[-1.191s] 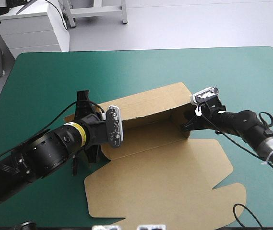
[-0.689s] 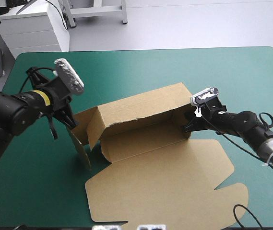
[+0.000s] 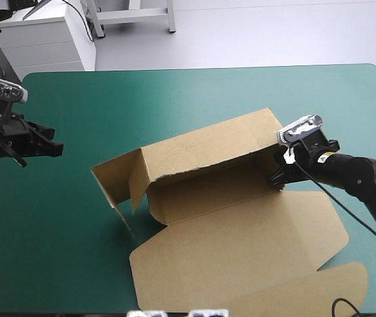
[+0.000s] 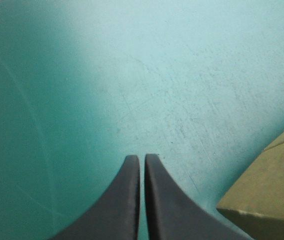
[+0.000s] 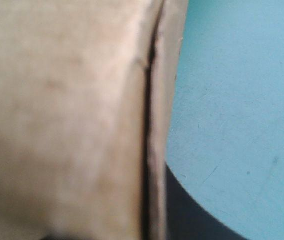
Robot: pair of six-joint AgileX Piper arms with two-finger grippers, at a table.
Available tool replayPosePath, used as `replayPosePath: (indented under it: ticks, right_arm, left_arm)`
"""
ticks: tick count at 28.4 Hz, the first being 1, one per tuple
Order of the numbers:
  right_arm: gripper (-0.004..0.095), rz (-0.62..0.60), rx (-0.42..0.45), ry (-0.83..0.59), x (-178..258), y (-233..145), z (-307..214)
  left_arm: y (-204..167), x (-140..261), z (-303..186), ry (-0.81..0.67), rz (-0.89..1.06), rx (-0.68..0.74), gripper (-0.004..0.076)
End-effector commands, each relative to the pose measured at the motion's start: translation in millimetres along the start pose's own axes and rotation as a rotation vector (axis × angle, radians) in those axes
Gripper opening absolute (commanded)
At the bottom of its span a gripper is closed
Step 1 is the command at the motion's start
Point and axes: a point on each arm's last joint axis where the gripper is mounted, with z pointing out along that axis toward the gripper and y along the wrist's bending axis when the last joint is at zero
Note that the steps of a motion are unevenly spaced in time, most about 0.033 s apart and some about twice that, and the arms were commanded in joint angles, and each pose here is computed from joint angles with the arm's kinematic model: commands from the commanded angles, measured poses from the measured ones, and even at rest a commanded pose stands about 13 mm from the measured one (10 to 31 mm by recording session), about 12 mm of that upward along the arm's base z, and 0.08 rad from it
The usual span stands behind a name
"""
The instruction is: Fold the box
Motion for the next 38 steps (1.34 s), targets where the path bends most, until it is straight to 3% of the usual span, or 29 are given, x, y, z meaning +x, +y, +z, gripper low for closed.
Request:
replayPosePath:
  ticks: [1, 7, 13, 22, 30, 33, 38]
  right_arm:
    - [-0.0014, 0.060, -0.015, 0.047, -13.2, 3.4, -27.3]
    - [-0.0014, 0.186, 0.052, 0.173, -21.8, -10.3, -16.2]
    - [-0.0014, 0.236, 0.032, 0.341, -31.7, -23.1, 18.0]
    - [-0.0014, 0.314, 0.040, 0.435, -65.5, -50.7, 81.5]
    - [-0.0003, 0.353, -0.006, 0.528, -75.0, -62.8, 129.3]
    - [0.0081, 0.346, -0.006, 0.495, -77.6, -64.0, 132.9]
    - [0.0357, 0.288, -0.005, 0.456, -82.1, -64.8, 129.1]
  left_arm:
    - [-6.6, -10.0, -14.9, -0.099, 0.007, 0.000, 0.0001]
    - [-6.3, -10.0, -14.3, -0.097, 0.019, 0.001, -0.0008]
    - [-6.3, -10.0, -14.3, -0.097, 0.023, 0.000, -0.0008]
    - [-6.3, -10.0, -14.3, -0.097, 0.026, 0.000, -0.0008]
    - [-6.4, -9.9, -14.3, -0.096, 0.026, 0.002, -0.0008]
    - [-6.4, -9.9, -14.3, -0.096, 0.026, 0.002, -0.0008]
    - [-6.4, -9.9, -14.3, -0.096, 0.026, 0.002, -0.0008]
